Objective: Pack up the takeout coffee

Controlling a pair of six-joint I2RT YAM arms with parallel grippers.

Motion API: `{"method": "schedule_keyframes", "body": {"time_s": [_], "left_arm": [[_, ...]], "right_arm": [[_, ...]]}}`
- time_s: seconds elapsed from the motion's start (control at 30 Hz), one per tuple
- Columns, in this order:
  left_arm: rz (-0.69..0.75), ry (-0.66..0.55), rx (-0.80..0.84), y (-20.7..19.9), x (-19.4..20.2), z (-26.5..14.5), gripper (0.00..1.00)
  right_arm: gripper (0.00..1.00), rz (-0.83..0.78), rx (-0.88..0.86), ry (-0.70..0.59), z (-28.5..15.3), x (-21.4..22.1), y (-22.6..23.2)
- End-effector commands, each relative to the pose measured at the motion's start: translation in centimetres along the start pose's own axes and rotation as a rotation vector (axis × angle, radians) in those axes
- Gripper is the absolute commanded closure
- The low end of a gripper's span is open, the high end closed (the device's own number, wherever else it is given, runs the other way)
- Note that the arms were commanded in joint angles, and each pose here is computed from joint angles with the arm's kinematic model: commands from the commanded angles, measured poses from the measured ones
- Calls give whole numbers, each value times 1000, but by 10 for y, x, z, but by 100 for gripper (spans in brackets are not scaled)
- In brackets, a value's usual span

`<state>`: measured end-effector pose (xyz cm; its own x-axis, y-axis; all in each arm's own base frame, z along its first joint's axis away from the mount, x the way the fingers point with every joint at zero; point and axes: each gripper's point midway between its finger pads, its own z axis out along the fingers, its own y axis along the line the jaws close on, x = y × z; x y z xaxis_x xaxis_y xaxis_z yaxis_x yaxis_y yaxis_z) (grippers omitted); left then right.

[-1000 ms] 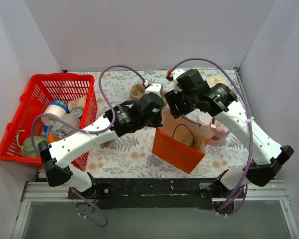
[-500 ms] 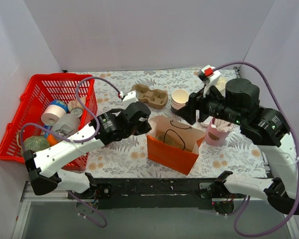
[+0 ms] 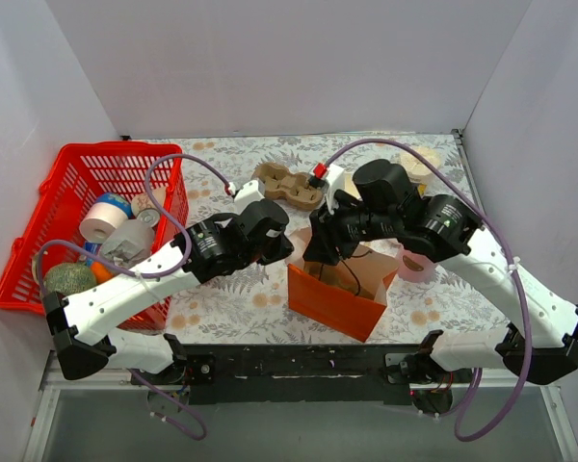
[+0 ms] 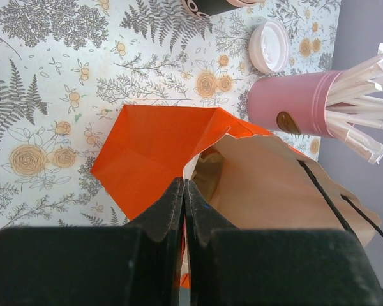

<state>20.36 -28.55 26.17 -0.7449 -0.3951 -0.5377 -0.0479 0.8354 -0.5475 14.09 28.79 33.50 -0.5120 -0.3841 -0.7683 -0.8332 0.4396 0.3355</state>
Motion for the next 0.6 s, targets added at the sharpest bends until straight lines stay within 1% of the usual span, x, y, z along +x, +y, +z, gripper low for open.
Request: {"method": "schedule_keyframes", "body": {"time_s": [0.0,0.07,0.13,0.2,0.23,0.3,0.37,0.47,0.53,0.57], "left_arm": [[-44,-6,-1,6,0,-4,100],[-55,-9,-1,5,0,-3,100],[-60,-11,-13,7,0,-2,100],[-82,-22,-34,10,-2,-2,100],[-84,-22,-45,12,-2,-2,100],[-96,-26,-49,13,-2,-2,100],[-99,-27,-55,14,-2,-2,100],[-102,-24,-62,15,-1,-2,100],[-112,-29,-57,15,-2,-1,100],[-113,-27,-59,16,0,1,100]], "right_arm": [[53,-17,86,-23,4,-4,-4],[54,-26,73,-41,3,-5,4],[56,-29,21,-76,0,-10,19],[58,-9,63,-46,0,0,13],[59,33,95,-27,2,6,10],[60,35,130,9,6,18,5],[59,23,105,-11,5,15,14],[61,61,194,-52,-3,9,7],[61,58,188,-68,-5,9,10],[61,50,161,-95,-5,3,16]]}}
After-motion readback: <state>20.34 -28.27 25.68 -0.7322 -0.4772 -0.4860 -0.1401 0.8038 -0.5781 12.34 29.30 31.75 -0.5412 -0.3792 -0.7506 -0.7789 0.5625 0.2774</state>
